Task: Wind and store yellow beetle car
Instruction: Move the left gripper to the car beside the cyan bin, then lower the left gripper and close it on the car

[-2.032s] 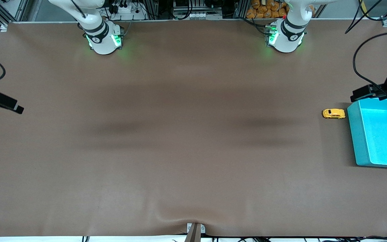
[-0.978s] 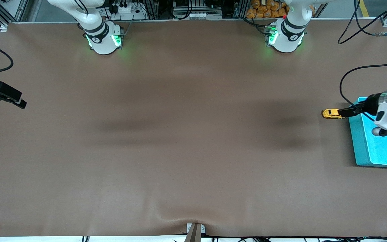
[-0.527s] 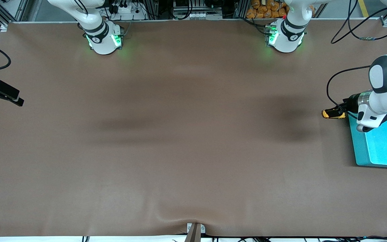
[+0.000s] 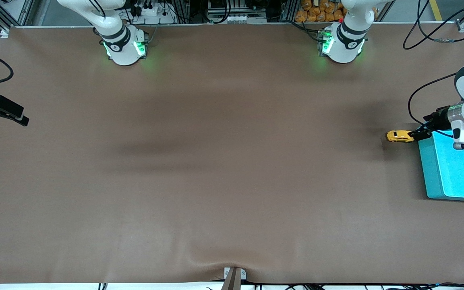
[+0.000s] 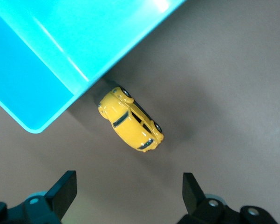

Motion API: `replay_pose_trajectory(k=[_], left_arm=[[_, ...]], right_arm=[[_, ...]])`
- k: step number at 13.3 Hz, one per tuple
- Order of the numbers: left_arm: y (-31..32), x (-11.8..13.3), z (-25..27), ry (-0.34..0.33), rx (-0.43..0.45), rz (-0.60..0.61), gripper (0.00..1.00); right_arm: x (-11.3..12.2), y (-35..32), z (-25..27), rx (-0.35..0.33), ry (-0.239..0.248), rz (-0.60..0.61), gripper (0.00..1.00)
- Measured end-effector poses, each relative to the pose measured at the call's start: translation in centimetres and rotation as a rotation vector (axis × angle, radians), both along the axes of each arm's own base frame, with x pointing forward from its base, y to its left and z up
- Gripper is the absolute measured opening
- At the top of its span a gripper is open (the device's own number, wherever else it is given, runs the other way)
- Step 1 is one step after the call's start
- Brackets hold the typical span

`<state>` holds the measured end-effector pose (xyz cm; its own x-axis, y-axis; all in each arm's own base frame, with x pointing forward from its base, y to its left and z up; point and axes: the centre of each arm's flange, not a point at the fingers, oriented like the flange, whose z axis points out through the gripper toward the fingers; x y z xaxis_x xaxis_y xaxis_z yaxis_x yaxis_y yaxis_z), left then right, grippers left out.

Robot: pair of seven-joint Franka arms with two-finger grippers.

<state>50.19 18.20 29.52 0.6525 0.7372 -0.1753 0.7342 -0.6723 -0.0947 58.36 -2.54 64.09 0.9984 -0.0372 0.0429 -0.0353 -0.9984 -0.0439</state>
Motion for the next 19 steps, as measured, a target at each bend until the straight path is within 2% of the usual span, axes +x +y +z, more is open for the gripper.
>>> replay_pose_trajectory(k=[4,9,12,16,19], left_arm=[[-2.6,0.6,-1.7,-0.030,0.053,0.189,1.00],[-2.5,0.0,-5.7,-0.083,0.105,0.444,1.00],[-2.5,-0.4,-7.4,-0.077,0.112,0.490,1.00],[-0.6,-3.3,-10.0,-0.136,0.122,0.548,1.00],[0.5,-4.1,-10.6,-0.140,0.125,0.570,1.00]], right_arm=[[0.0,-0.6,-0.1,-0.003,0.004,-0.010,1.00],[-0.1,-1.8,-0.4,-0.005,0.011,-0.032,1.00],[-0.1,-1.9,-0.5,-0.005,0.011,-0.034,1.00],[-0.1,-1.7,-0.5,-0.005,0.011,-0.031,1.00],[-0.1,-1.6,-0.5,-0.005,0.011,-0.029,1.00]])
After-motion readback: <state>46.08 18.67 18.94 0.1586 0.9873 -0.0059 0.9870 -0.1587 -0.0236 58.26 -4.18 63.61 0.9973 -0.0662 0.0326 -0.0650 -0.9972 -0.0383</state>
